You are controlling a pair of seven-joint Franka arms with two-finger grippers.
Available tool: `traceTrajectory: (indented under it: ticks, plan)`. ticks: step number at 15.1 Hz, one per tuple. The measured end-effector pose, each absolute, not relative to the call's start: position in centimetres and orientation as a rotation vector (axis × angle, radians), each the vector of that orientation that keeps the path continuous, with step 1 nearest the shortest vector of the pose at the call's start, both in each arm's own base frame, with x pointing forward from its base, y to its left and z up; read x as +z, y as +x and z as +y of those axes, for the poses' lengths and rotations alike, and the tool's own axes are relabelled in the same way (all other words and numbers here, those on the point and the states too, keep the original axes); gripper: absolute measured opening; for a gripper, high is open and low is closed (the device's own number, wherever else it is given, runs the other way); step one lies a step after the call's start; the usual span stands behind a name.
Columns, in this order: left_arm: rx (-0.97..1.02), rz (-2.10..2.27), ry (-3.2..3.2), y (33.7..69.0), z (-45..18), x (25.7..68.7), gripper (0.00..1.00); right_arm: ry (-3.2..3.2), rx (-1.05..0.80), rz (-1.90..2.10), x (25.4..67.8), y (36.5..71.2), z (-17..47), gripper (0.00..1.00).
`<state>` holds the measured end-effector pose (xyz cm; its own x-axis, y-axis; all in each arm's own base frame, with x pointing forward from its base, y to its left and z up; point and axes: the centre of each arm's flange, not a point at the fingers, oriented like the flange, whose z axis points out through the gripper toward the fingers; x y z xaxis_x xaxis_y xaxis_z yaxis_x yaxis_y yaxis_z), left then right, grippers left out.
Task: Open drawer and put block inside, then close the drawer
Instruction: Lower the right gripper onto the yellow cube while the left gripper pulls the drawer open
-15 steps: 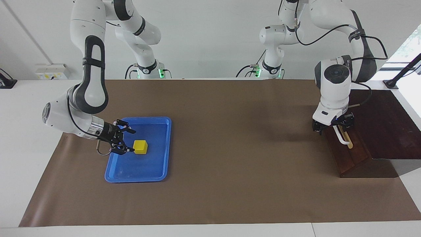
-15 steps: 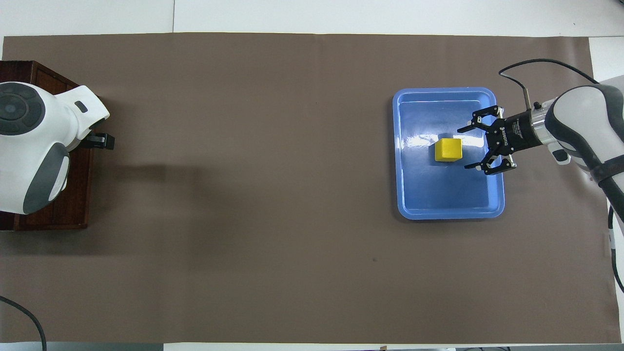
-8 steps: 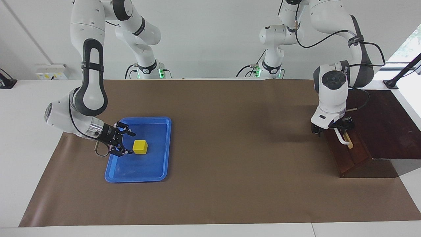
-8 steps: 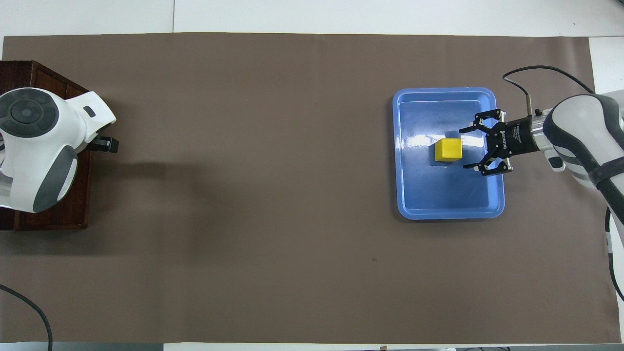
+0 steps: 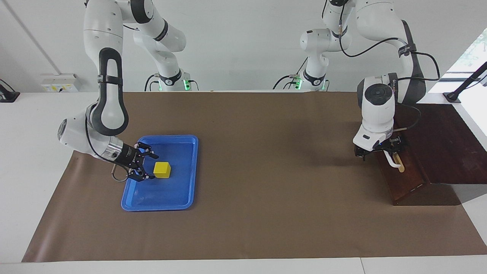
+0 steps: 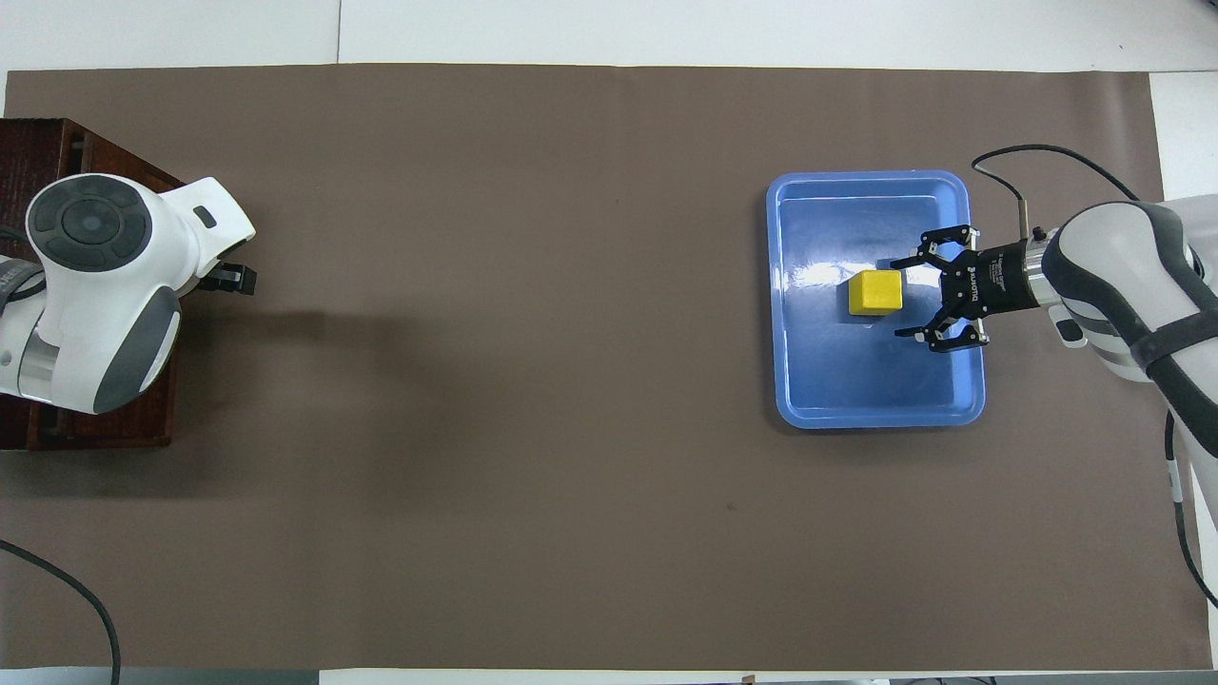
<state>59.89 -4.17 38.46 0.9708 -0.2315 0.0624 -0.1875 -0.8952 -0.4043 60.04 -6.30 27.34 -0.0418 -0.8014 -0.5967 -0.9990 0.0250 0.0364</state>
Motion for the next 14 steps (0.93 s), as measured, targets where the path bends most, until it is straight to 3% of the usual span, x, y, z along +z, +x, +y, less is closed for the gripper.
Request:
traceTrajectory:
  ticks: [14]
  plan:
    - [-0.177, 0.32, -2.754, 58.8, -11.9, 38.7, 1.0, -1.864, 0.621, 1.862, 26.4, 59.1, -6.2, 0.92]
